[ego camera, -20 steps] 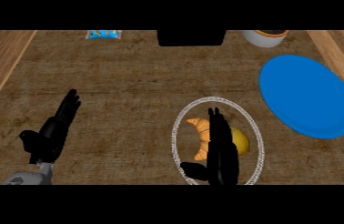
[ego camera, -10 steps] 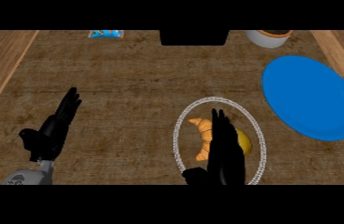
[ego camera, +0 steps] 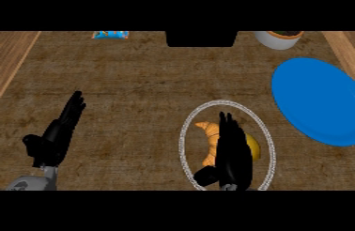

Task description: Pick the croissant from the placemat and place it in the plate

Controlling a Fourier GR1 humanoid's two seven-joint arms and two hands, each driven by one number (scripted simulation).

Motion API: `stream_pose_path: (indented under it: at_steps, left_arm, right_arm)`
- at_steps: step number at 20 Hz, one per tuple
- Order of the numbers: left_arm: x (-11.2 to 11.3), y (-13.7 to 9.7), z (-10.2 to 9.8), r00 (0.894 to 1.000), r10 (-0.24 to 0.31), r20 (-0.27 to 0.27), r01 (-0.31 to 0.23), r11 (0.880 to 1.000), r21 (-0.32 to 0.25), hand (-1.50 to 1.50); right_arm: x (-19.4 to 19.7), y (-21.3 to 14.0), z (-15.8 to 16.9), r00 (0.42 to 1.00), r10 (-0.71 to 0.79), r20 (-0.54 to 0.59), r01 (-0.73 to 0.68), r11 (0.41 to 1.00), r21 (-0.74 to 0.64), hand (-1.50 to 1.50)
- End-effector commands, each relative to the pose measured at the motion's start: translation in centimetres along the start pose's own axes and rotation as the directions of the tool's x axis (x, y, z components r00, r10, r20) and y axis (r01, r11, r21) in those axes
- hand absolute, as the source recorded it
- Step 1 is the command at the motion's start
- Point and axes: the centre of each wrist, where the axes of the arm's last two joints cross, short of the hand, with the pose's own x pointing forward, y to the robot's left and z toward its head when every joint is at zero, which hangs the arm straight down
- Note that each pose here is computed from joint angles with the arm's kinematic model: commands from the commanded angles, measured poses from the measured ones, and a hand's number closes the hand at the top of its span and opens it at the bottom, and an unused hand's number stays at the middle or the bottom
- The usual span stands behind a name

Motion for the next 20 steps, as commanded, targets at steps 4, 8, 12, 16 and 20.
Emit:
stream_pose_path:
  at_steps: [4, 8, 12, 16, 20]
  left_arm:
    - [0.2, -0.4, 0.5, 1.000, 0.012, 0.001, -0.012, 1.000, -0.002, 0.00]
    - [0.5, -0.1, 0.3, 1.000, 0.009, -0.006, -0.009, 1.000, -0.021, 0.00]
    - [-0.2, -0.3, 1.3, 1.000, 0.014, -0.007, -0.014, 1.000, -0.005, 0.00]
    - [1.1, -0.4, 0.1, 1.000, 0.007, 0.012, -0.007, 1.000, 0.005, 0.00]
    - [-1.1, -1.7, 0.1, 1.000, 0.016, 0.001, -0.016, 1.000, -0.007, 0.00]
  right_arm:
    - [-2.2, 3.5, -0.7, 0.997, 0.029, -0.076, -0.027, 0.999, 0.032, -1.50]
    - [-1.6, 2.3, -2.8, 0.987, 0.085, -0.136, -0.082, 0.996, 0.028, -1.50]
    - [-3.2, 3.7, -5.8, 0.986, 0.089, -0.139, -0.086, 0.996, 0.028, -1.50]
    - [-2.5, 2.6, -6.2, 0.994, 0.091, -0.061, -0.082, 0.988, 0.131, 1.50]
    - [-1.6, 5.2, -5.7, 0.998, 0.069, -0.005, -0.068, 0.992, 0.102, 1.50]
